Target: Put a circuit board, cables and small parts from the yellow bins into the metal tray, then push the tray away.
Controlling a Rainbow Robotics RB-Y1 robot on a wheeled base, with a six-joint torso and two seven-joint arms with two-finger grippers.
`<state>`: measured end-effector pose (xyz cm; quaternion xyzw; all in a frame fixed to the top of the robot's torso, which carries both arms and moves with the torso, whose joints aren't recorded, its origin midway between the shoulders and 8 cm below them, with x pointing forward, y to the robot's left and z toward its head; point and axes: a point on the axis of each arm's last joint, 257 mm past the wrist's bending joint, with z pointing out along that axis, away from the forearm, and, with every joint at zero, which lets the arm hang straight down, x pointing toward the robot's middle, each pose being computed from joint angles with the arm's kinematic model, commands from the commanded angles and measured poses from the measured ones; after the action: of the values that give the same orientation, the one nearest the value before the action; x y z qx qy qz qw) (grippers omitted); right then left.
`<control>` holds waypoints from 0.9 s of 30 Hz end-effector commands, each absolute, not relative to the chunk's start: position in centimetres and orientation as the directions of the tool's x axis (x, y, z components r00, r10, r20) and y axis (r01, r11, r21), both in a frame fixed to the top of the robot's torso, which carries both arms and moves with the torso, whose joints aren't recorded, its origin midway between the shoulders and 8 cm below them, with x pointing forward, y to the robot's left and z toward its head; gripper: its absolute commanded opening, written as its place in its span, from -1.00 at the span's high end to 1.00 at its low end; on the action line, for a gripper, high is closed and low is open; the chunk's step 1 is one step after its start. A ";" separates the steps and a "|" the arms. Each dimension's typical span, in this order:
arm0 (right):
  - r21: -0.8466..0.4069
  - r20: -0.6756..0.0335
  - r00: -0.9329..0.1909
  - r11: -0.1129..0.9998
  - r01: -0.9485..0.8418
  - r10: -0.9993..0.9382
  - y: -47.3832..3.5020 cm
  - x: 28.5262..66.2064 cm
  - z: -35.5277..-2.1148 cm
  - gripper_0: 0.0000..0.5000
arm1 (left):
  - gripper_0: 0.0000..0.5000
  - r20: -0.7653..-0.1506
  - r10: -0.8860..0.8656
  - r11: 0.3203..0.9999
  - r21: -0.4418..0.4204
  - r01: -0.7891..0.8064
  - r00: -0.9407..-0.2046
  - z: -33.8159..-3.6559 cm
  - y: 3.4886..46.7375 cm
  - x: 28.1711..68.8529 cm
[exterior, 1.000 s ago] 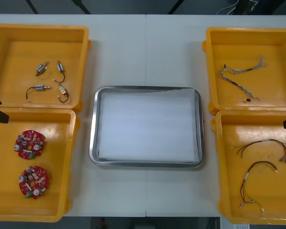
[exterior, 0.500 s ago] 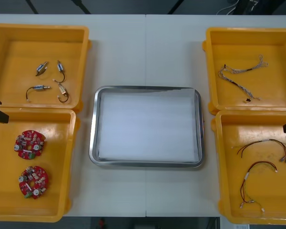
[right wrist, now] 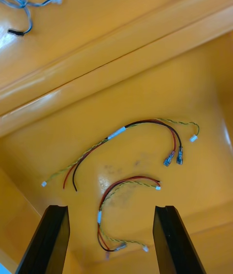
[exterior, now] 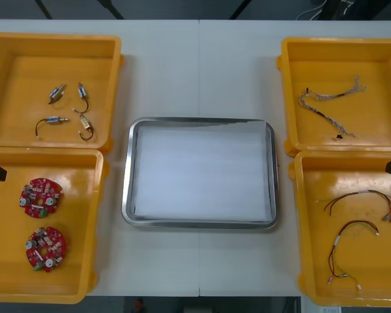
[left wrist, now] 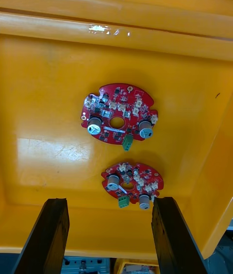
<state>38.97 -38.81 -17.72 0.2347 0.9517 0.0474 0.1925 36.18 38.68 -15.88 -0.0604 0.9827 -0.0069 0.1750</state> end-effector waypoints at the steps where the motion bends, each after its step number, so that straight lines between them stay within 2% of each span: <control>1: 0.203 -0.337 -0.711 0.785 0.585 0.617 -39.9 39.1 -18.2 -1.00 | -1.00 -0.343 -0.132 0.991 -0.026 -0.131 -0.930 -15.8 39.8 36.3; 9: 0.261 -0.328 -0.494 0.580 0.772 0.805 -40.9 39.7 -19.3 -1.00 | -1.00 -0.357 -0.157 0.988 -0.063 -0.144 -0.921 -16.3 39.7 37.2; 19: 0.386 -0.211 -0.205 0.274 0.881 0.956 -41.2 41.1 -20.2 -1.00 | -1.00 -0.375 -0.183 0.979 -0.151 -0.135 -0.909 -17.3 37.1 38.0; 27: 0.436 -0.119 -0.048 0.096 0.895 0.992 -41.1 42.0 -21.4 -1.00 | -1.00 -0.373 -0.209 0.969 -0.202 -0.141 -0.904 -18.3 35.5 38.2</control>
<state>42.04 -41.37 -20.16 0.6331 0.7371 0.1133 0.2075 38.17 36.66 -17.55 -0.0898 0.9740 -0.0708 0.1956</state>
